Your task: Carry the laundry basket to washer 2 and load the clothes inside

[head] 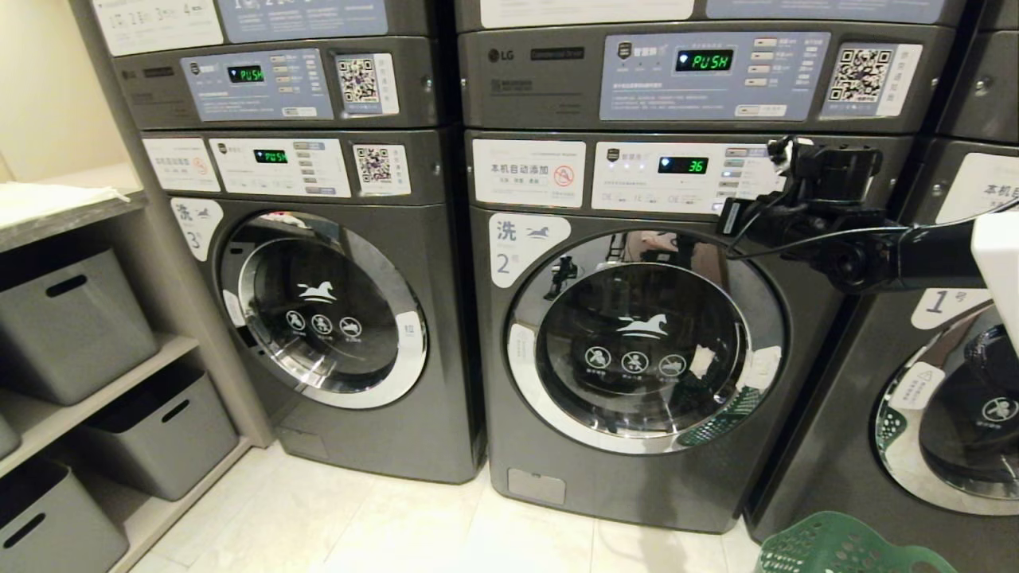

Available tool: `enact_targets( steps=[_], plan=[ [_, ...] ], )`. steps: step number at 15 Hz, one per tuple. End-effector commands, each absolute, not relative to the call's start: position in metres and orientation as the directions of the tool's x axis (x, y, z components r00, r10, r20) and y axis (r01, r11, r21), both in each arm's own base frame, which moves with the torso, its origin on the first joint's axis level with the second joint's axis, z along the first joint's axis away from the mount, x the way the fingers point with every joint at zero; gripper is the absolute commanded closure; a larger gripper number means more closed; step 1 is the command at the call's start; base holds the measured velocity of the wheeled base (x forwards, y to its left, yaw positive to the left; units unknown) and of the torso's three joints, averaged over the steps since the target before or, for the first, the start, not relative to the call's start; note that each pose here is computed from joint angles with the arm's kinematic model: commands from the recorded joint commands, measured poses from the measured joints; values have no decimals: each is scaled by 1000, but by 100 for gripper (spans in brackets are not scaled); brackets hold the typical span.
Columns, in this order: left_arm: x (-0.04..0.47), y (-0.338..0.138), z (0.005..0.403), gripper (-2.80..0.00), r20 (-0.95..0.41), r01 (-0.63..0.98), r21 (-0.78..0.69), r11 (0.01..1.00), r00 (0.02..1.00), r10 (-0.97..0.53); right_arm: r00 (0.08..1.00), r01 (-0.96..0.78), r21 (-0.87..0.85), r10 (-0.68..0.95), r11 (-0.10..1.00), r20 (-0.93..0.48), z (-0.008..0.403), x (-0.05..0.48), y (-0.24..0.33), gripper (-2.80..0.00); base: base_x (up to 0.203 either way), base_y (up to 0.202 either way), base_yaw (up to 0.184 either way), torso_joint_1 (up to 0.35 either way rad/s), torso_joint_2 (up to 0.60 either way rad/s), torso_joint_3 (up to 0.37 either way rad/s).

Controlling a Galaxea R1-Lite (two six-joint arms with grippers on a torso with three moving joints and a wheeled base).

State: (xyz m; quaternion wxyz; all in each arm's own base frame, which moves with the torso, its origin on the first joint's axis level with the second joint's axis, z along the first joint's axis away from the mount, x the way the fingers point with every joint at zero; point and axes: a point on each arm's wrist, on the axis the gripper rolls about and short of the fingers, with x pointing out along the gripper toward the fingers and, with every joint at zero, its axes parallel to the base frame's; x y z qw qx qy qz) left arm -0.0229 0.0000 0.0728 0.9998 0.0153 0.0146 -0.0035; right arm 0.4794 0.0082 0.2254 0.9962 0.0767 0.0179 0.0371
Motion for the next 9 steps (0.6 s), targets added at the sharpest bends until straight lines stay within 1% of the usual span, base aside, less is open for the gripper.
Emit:
enact_targets(
  steps=[1, 4, 9],
  plan=[
    [-23, 0, 73, 0, -27, 8, 31, 1000, 1000, -7, 997, -69, 154, 73, 986, -19, 229, 478, 6, 0, 0, 0, 0, 0, 0, 0],
    [-23, 0, 73, 0, -26, 8, 31, 999, 1000, -8, 1000, -26, 153, 28, 988, -11, 231, 479, 0, 0, 0, 0, 0, 0, 0, 0],
    [-23, 0, 73, 0, -27, 8, 31, 999, 1000, -7, 999, -27, 152, 29, 988, -12, 233, 476, 1, 0, 0, 0, 0, 0, 0, 0]
  ],
)
